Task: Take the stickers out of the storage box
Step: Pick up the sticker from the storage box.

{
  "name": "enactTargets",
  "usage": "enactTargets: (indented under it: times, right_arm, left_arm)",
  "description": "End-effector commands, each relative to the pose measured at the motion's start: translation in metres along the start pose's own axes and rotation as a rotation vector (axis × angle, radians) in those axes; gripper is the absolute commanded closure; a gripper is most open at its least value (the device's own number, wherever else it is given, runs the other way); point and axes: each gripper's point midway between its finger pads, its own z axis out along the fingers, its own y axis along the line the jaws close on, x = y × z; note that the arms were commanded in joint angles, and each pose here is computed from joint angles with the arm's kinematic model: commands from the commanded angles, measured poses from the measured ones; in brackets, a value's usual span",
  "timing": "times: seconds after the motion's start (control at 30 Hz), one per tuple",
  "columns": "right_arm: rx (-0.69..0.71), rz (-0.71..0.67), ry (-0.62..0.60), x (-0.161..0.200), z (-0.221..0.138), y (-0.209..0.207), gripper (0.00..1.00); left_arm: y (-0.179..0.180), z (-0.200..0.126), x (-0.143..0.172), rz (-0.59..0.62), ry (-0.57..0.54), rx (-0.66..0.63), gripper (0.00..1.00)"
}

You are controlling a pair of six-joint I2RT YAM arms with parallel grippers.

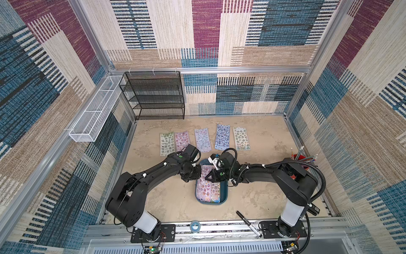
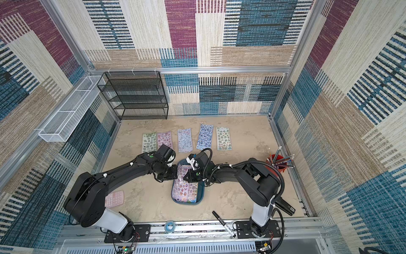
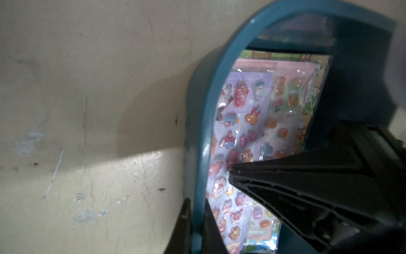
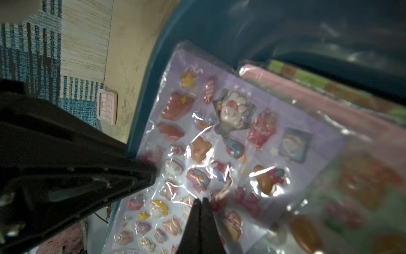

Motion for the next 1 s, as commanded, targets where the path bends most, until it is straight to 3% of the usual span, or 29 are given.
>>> enactTargets:
  times: [0.0,0.13,0.27,0.47,0.6,0.63,0.77,0.87,0.97]
  right_arm:
    - [0.132,-0.054,-0.037,-0.012,-0.017,-0.008,0.95]
    - [0.266,-0.123,-0.086,-0.029,-0.043,-0.006,0.94]
    - [0.368,-0.128,-0.061,-0.024,-0.052,-0.020,0.95]
    - [0.331,-0.115,0.020,0.002,-0.026,-0.024,0.98]
    - [0.253,-0.099,0.081,0.018,0.000,-0.018,1.00]
    - [0.218,-0.085,0.095,0.022,0.006,-0.017,1.00]
    - [0.177,-0.018,0.110,0.035,0.019,-0.024,1.00]
    - [0.204,0.005,0.108,0.039,0.021,-0.034,1.00]
    - [0.230,0.011,0.112,0.042,0.021,-0.041,1.00]
  left_arm:
    - [0.004,0.000,-0.005,-0.020,-0.018,-0.022,0.97]
    - [0.006,-0.003,-0.006,-0.027,-0.022,-0.042,0.99]
    - [0.005,-0.003,-0.006,-0.030,-0.020,-0.037,1.00]
    - [0.000,-0.006,-0.008,-0.029,-0.025,-0.019,1.00]
    - [-0.003,-0.008,-0.009,-0.026,-0.024,-0.005,0.93]
    - [-0.004,-0.009,-0.009,-0.026,-0.024,-0.001,0.90]
    - [-0.005,-0.016,-0.009,-0.010,-0.024,-0.006,0.61]
    - [0.000,-0.030,-0.012,-0.005,-0.053,-0.047,0.48]
    - [0.000,-0.046,-0.015,0.005,-0.089,-0.064,0.41]
